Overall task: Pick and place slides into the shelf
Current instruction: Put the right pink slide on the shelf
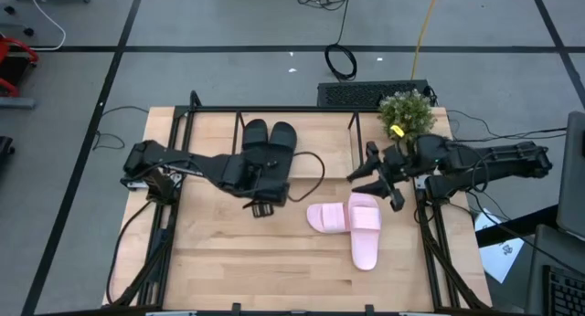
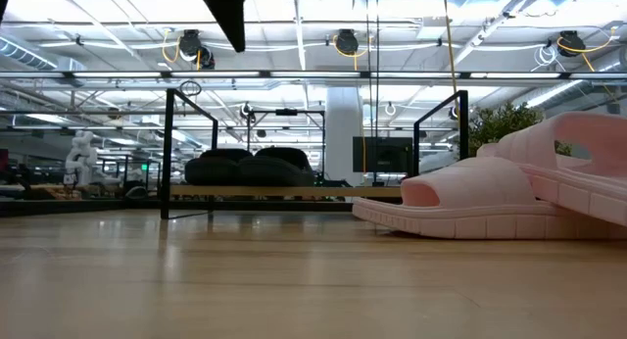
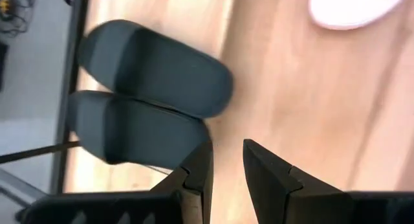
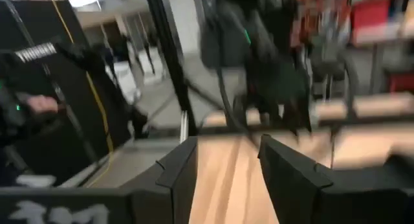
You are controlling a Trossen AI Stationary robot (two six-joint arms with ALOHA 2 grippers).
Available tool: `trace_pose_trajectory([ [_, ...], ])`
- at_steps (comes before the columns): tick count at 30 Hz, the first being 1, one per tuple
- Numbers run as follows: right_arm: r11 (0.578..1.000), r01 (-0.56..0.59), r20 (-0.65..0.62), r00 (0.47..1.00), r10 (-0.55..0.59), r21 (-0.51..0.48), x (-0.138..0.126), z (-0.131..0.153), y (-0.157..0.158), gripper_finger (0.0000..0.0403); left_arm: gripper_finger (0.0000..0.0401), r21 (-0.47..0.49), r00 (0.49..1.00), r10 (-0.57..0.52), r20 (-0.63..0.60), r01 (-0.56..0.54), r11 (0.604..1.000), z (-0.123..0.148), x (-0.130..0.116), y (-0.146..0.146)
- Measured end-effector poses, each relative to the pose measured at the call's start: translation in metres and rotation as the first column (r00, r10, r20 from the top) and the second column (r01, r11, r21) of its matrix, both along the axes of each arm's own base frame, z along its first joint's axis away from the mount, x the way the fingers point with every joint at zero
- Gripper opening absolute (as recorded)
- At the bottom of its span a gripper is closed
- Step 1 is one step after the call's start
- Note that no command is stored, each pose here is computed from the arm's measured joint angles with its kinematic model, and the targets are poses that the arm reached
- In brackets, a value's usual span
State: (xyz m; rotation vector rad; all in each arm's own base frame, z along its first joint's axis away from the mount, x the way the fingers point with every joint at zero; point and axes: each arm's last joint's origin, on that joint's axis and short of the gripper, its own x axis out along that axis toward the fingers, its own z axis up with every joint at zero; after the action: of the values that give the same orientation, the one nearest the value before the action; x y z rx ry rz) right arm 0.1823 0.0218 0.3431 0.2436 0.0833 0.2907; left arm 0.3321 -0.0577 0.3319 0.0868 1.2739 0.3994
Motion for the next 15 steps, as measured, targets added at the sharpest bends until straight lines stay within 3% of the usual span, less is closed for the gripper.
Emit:
trace_pose_trajectory([
  [8, 0.984, -0.079, -0.223, 0.968, 0.114, 0.161, -0.010, -0.015, 0.012, 0.0157, 0.0083, -0.070, 0.988, 0.047, 0.149, -0.036, 0.997, 0.003, 0.005, -0.026],
  [12, 0.954, -0.125, -0.338, 0.916, 0.217, 0.272, -0.016, -0.022, 0.020, 0.0157, 0.0083, -0.104, 0.973, 0.059, 0.225, -0.036, 0.994, 0.005, 0.010, -0.035],
  [15, 0.946, -0.144, -0.434, 0.861, 0.264, 0.289, -0.022, -0.031, 0.029, 0.0157, 0.0083, -0.118, 0.961, 0.055, 0.270, -0.024, 0.993, 0.006, 0.014, -0.038],
])
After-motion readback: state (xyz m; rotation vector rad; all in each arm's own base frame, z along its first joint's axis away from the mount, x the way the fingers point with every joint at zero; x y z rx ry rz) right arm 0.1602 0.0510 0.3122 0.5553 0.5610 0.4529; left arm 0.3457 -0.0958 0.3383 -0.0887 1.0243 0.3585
